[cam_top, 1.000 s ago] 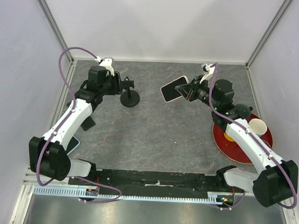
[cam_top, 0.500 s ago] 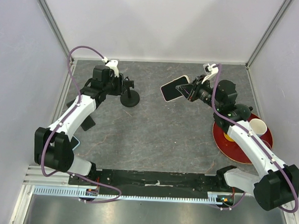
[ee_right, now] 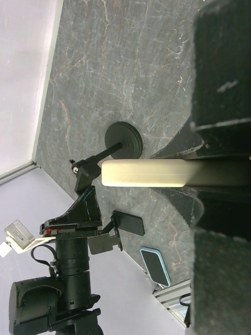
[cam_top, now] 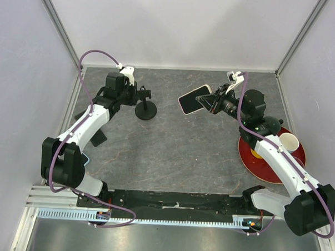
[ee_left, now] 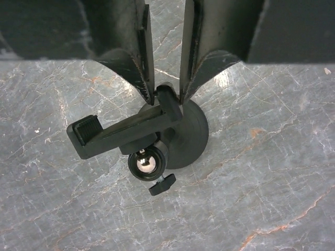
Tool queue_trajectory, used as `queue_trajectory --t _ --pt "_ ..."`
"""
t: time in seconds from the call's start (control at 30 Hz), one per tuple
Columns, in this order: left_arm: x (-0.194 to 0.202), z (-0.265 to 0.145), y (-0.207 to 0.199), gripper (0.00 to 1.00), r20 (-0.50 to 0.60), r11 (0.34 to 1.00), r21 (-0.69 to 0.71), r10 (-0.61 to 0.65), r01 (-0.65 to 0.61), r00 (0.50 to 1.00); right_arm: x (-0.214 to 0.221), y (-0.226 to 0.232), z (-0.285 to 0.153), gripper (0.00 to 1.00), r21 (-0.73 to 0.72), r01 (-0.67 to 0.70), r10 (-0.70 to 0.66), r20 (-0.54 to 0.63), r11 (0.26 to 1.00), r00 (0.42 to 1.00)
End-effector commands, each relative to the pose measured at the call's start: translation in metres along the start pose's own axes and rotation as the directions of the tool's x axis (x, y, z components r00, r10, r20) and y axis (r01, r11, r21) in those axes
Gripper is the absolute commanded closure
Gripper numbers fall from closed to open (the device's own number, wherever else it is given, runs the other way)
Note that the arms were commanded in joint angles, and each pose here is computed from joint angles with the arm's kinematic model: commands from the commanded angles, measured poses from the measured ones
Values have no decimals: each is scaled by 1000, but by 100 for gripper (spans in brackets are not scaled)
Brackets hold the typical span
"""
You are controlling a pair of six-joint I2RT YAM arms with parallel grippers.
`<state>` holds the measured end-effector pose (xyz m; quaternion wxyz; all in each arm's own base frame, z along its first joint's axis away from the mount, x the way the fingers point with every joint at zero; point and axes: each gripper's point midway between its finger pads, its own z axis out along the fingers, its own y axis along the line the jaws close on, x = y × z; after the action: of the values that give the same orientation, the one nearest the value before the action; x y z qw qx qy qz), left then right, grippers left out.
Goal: Place the phone on the phone stand
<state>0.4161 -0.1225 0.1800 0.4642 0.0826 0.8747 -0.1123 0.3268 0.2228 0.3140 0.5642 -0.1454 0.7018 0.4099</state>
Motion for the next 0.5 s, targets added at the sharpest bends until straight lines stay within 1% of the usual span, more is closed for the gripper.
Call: queue_trajectory --t 0.0,0.03,0.13,0.23,0.33,0.37,0.43,0.47 --pt "-31 0 -6 75 86 997 31 62 -65 994 -31 20 2 100 -92 97 -88 99 991 991" --pt "-30 0 -6 85 84 997 35 63 -66 994 -29 19 3 100 -95 108 -100 89 990 991" --pt "-31 -2 -10 97 88 996 52 67 -72 994 -21 14 6 100 -88 116 -112 55 989 992" --pt "-31 -7 -20 98 93 992 102 62 -72 994 -17 6 7 100 -60 139 -138 28 988 990" --pt "-28 -13 -39 98 93 982 173 67 -82 993 -11 12 6 100 -102 165 -166 3 981 986" --pt "-26 -16 -52 98 89 973 209 78 -95 993 -8 15 6 100 -126 166 -168 -9 978 986" --pt "-21 -20 -67 98 78 963 242 104 -120 992 -5 19 7 100 -146 180 -184 -17 973 983" --pt "-17 -22 -82 98 75 952 271 127 -143 989 -5 21 8 100 -157 183 -189 -20 970 982"
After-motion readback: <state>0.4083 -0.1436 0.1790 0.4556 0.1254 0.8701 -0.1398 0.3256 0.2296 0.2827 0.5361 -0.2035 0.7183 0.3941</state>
